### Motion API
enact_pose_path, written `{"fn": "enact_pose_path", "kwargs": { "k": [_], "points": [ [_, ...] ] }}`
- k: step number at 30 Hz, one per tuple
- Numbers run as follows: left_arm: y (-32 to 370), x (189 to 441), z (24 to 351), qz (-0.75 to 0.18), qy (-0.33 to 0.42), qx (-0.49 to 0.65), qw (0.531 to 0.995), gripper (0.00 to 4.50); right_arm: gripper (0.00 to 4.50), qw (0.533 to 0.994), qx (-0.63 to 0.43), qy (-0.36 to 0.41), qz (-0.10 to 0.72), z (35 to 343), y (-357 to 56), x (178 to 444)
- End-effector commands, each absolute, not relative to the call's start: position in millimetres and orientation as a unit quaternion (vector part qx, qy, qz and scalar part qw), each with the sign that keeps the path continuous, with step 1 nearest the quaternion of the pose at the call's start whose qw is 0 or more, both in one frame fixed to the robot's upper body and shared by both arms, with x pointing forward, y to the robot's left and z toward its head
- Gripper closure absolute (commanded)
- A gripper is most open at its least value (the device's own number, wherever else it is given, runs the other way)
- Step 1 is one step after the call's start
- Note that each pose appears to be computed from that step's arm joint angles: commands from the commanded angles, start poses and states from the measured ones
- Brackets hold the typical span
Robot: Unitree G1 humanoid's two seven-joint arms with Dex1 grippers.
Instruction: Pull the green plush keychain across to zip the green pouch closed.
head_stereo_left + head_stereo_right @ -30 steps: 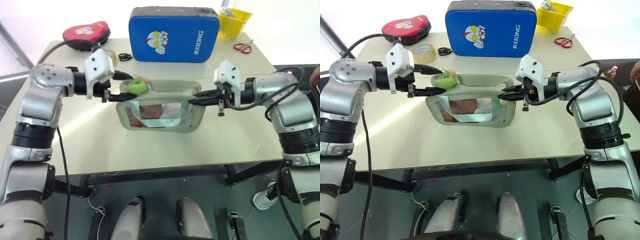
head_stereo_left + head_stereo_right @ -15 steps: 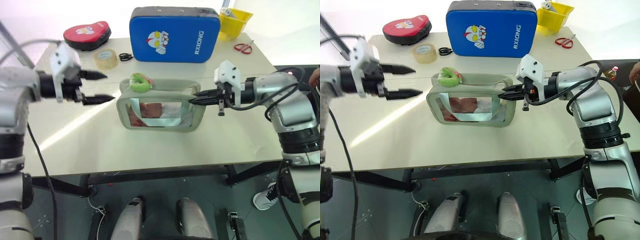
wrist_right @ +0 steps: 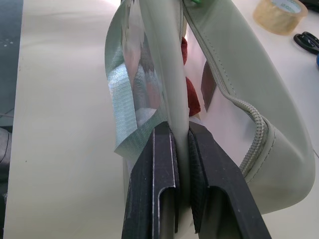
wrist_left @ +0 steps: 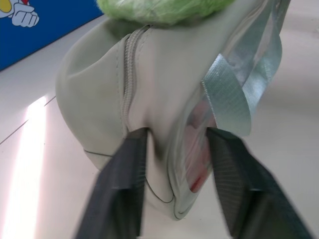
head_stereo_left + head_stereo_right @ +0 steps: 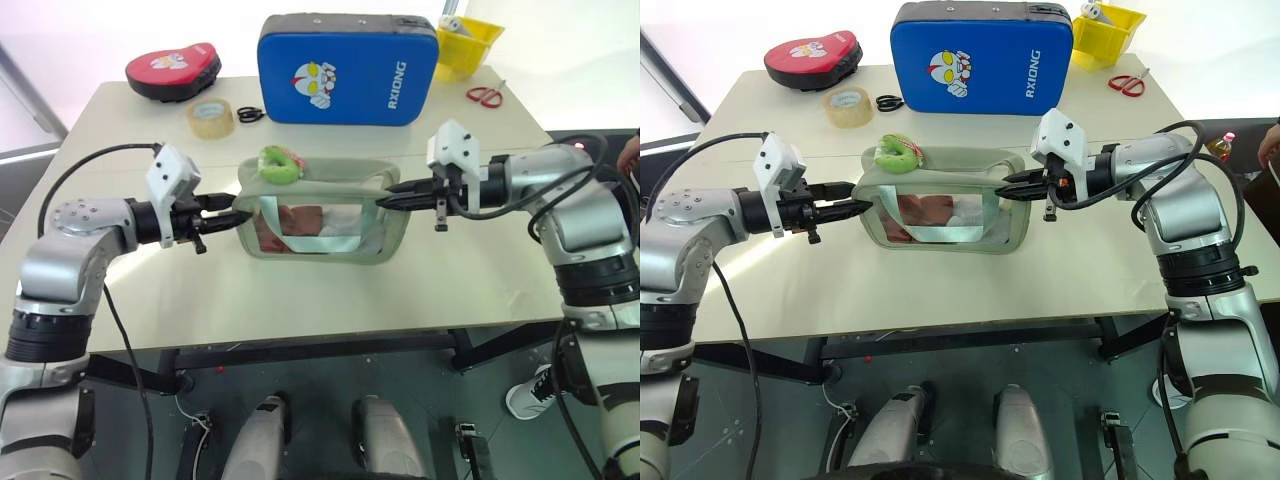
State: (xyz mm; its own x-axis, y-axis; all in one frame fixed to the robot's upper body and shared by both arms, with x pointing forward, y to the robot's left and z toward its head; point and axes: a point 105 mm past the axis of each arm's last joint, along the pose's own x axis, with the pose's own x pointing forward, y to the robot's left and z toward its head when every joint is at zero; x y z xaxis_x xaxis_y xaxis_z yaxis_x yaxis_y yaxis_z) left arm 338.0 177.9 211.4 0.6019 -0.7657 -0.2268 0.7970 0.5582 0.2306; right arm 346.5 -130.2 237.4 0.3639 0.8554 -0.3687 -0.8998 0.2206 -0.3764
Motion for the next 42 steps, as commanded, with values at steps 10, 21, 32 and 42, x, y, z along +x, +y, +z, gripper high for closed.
{"fn": "enact_pose_path", "kwargs": {
  "k": [10,21,32,42],
  "points": [
    [177.5,338.2,234.1,-0.442,0.01,0.156,0.883,4.45,4.5,0.815,-0.178,-0.085,0.544,313.6,-78.7,336.6],
    [178.3,339.4,235.2,-0.441,0.01,0.168,0.882,4.5,0.08,0.802,-0.256,-0.08,0.534,299.9,-79.8,339.9],
    [177.9,339.1,232.0,-0.444,0.013,0.168,0.88,4.5,0.08,0.745,-0.255,-0.164,0.594,308.3,5.4,320.0],
    [176.4,337.7,231.7,-0.448,0.014,0.17,0.878,4.5,0.08,0.728,-0.297,-0.181,0.591,284.9,41.8,342.0]
  ]
}}
